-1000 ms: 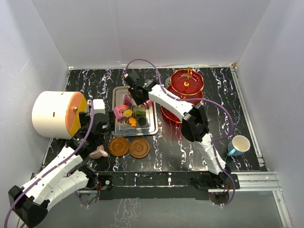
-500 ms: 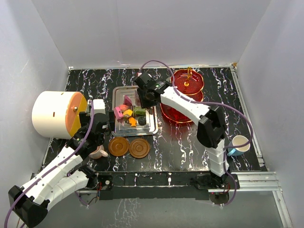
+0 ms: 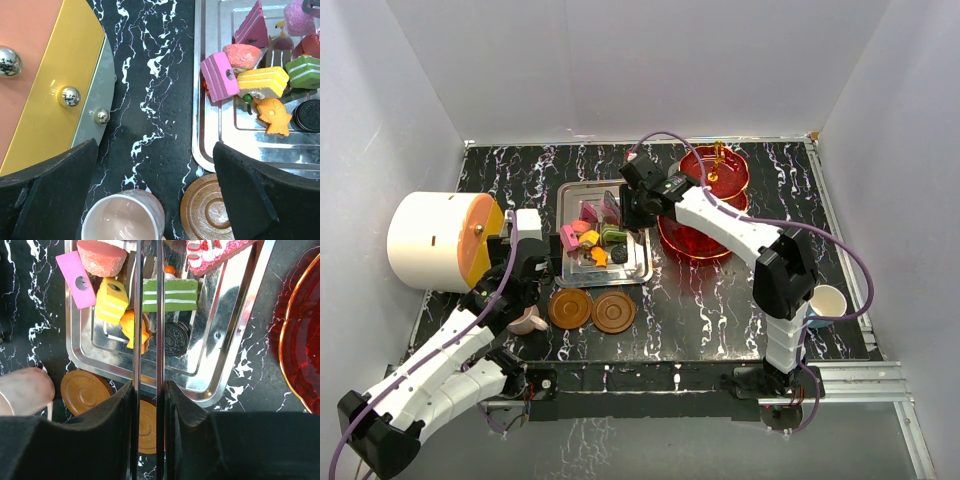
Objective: Serve the afternoon tea
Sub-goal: Adjust the dessert on the tray.
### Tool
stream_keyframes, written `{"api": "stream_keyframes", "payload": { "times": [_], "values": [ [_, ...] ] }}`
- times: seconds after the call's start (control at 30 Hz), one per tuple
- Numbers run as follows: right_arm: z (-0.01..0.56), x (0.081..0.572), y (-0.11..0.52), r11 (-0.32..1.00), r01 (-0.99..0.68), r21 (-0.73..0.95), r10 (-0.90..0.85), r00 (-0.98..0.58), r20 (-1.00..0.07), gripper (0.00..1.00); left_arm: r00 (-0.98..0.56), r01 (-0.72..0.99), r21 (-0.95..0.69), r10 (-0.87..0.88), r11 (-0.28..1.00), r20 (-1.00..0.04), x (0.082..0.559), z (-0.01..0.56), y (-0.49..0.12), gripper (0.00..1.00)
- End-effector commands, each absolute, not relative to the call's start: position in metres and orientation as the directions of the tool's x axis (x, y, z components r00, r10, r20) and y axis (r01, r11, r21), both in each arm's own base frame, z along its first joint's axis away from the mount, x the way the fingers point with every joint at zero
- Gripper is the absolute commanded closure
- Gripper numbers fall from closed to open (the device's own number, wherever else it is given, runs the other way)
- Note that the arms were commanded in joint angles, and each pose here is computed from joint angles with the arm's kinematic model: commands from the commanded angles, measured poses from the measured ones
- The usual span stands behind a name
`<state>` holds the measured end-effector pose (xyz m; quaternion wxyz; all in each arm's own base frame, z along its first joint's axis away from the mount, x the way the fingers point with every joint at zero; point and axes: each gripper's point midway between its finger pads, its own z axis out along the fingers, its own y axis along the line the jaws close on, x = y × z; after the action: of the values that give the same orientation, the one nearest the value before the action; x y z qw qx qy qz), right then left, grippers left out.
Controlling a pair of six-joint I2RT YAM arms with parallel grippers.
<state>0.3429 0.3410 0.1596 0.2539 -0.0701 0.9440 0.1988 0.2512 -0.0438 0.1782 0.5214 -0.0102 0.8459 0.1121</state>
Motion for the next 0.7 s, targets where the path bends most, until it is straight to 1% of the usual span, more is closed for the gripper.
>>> {"api": "stream_keyframes", "payload": {
  "times": [0.0, 0.23, 0.33, 0.47, 0.57, 0.67],
  "values": [
    [0.168, 0.359, 0.346, 0.898, -0.229, 0.376, 0.011, -0.842, -0.539, 0.75, -0.437, -0.143, 0.167, 0.089, 0.975, -0.895, 0.253, 0.184, -0.043, 0.01],
    [0.15, 0.383, 0.342, 0.921, -0.233, 0.312, -0.033, -0.845, -0.534, 0.73, -0.441, -0.143, 0.168, 0.09, 0.975, -0.893, 0.253, 0.184, -0.043, 0.01],
    [0.154, 0.392, 0.348, 0.917, -0.257, 0.305, -0.053, -0.836, -0.546, 0.7, -0.44, -0.139, 0.165, 0.089, 0.976, -0.894, 0.253, 0.184, -0.044, 0.01],
    [0.15, 0.397, 0.35, 0.921, -0.271, 0.279, -0.084, -0.84, -0.536, 0.68, -0.441, -0.141, 0.167, 0.089, 0.976, -0.893, 0.253, 0.184, -0.043, 0.01],
    [0.152, 0.404, 0.345, 0.936, -0.268, 0.229, -0.104, -0.83, -0.549, 0.67, -0.439, -0.139, 0.168, 0.091, 0.976, -0.894, 0.253, 0.184, -0.043, 0.01],
    [0.167, 0.412, 0.34, 0.945, -0.274, 0.178, -0.125, -0.807, -0.578, 0.67, -0.441, -0.136, 0.168, 0.092, 0.976, -0.893, 0.253, 0.183, -0.044, 0.01]
  ]
}}
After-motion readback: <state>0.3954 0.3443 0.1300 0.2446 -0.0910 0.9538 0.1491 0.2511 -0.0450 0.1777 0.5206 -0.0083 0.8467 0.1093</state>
